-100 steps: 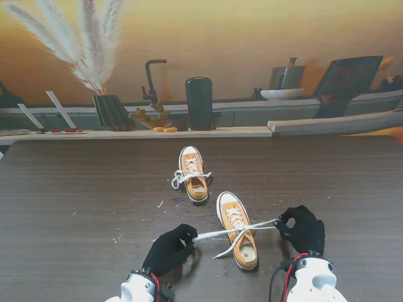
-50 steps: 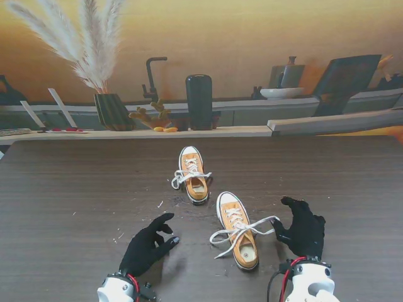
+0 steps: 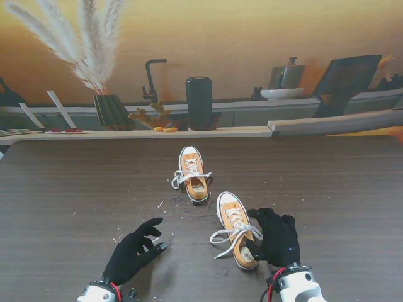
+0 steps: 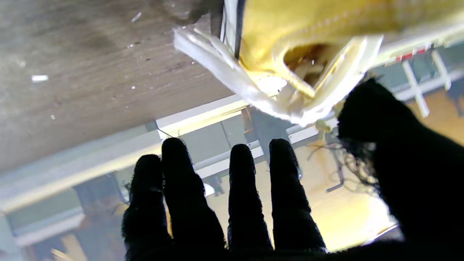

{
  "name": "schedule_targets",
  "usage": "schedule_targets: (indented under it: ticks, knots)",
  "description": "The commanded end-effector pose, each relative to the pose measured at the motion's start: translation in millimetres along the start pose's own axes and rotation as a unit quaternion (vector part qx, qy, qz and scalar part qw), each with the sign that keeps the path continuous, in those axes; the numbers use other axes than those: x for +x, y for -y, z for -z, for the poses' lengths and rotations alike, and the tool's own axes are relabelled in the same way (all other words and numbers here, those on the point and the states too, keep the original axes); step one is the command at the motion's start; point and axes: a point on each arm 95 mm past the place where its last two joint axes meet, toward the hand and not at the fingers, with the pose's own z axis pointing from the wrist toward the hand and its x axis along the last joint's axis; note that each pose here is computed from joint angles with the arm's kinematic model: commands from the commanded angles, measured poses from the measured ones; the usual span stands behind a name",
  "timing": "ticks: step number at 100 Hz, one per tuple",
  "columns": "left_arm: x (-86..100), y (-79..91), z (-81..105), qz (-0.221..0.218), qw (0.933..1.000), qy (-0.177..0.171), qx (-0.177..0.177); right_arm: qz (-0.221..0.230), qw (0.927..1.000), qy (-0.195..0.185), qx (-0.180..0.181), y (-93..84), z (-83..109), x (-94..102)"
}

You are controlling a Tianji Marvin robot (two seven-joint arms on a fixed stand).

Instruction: Tie the shoelaces into a bow on the shoes

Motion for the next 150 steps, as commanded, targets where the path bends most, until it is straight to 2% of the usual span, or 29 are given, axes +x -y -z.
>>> schedule_targets:
  ticks: [1,22,38,63,78,111,131,150]
  knots:
    - [2.7,0.2,4.7,-0.001,1.0000,-0.001,-0.007,0.011,0.9997,-0.004,0.020,5.3,4.7,-0.2]
    - [4.0,3.2,8.7,-0.006,0.9999,-0.002,-0.009,0.098,0.9943,-0.029,0.029,10.5,-1.8,1.8]
    - [4.0,4.5,9.5,0.001,1.0000,0.000,-0.009,0.128,0.9904,-0.042,0.030,15.6,-16.4,2.2]
    - [2.6,8.9,11.2,0.009,0.9999,0.004,-0.003,0.147,0.9875,-0.058,0.010,31.3,-46.3,4.3]
    - [0.9,11.7,11.9,0.014,0.9999,0.007,0.001,0.138,0.9892,-0.047,-0.014,34.3,-58.7,9.7]
    - [-1.3,15.4,12.5,0.014,0.9998,0.014,0.002,0.147,0.9839,-0.057,-0.084,8.4,-84.5,20.2]
    - [-1.7,16.0,12.9,0.008,0.9998,0.017,0.002,0.153,0.9798,-0.061,-0.113,-10.2,-116.9,19.0]
    - [-2.0,16.7,12.5,0.004,0.9998,0.019,0.003,0.166,0.9751,-0.063,-0.132,-20.3,-156.6,11.4]
